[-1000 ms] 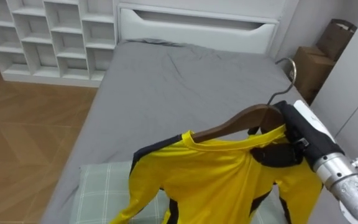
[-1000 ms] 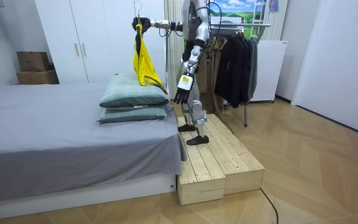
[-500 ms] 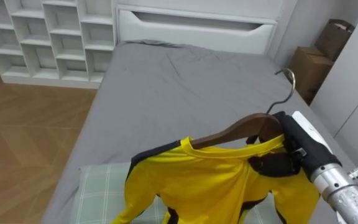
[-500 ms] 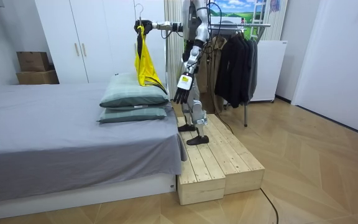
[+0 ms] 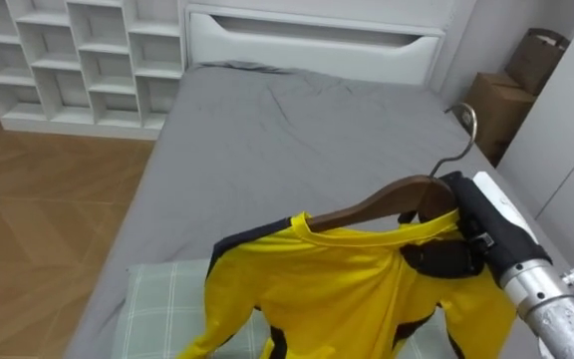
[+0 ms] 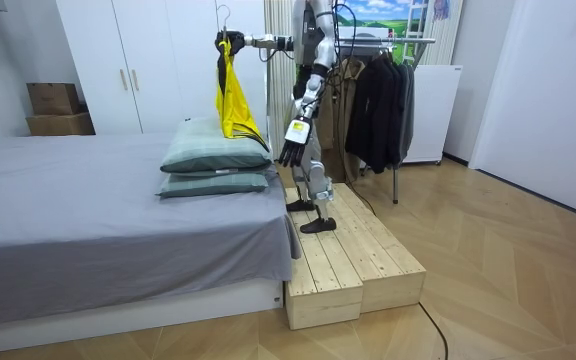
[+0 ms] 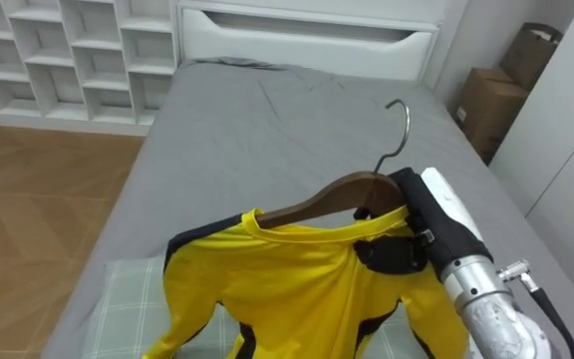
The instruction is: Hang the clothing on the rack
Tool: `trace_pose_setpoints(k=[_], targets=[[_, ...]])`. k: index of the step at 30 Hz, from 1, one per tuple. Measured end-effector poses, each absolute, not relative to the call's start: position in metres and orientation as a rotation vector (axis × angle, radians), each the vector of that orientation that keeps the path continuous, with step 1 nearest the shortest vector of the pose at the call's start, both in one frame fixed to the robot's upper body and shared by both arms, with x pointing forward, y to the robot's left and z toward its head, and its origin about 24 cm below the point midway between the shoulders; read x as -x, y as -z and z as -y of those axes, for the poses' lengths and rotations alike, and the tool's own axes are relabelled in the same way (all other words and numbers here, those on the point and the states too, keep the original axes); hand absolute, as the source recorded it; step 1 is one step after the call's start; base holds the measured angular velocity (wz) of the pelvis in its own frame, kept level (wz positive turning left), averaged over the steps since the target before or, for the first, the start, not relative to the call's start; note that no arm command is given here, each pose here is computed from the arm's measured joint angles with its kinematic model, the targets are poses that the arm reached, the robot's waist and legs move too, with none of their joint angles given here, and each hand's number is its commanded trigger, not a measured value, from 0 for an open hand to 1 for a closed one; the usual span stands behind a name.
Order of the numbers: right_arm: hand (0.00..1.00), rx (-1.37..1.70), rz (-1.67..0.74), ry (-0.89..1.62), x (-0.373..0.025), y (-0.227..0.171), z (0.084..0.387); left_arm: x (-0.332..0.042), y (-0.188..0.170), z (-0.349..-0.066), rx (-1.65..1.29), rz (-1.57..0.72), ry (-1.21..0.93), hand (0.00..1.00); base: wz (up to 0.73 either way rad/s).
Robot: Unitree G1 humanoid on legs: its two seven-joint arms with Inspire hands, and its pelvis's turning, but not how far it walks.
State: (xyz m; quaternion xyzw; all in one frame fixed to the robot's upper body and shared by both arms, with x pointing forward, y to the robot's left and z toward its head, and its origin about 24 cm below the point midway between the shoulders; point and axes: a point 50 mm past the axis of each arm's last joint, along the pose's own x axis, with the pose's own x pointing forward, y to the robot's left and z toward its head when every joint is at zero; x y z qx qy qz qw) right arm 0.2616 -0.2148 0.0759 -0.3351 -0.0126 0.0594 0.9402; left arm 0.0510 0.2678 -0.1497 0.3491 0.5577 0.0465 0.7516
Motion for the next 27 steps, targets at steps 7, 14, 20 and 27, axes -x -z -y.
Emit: trace_pose_setpoints(k=[7, 14, 20, 27], targets=[[1.0, 0.716, -0.066, -0.122, -0.247, -0.054, 0.218, -0.033, 0.151, -0.269, -0.779, -1.266, -0.082, 0.0, -0.08], [1.0, 0.707, -0.112, -0.131, -0.239, -0.045, 0.22, -0.033, 0.151, -0.272, -0.773, -1.283, -0.082, 0.0, -0.61], [1.0, 0.668, -0.191, -0.125, -0.235, -0.027, 0.223, -0.033, 0.153, -0.276, -0.717, -1.315, -0.119, 0.0, -1.66], [1.0, 0.679, -0.217, -0.112, -0.238, -0.02, 0.223, -0.032, 0.153, -0.278, -0.696, -1.368, -0.137, 0.0, -0.76]])
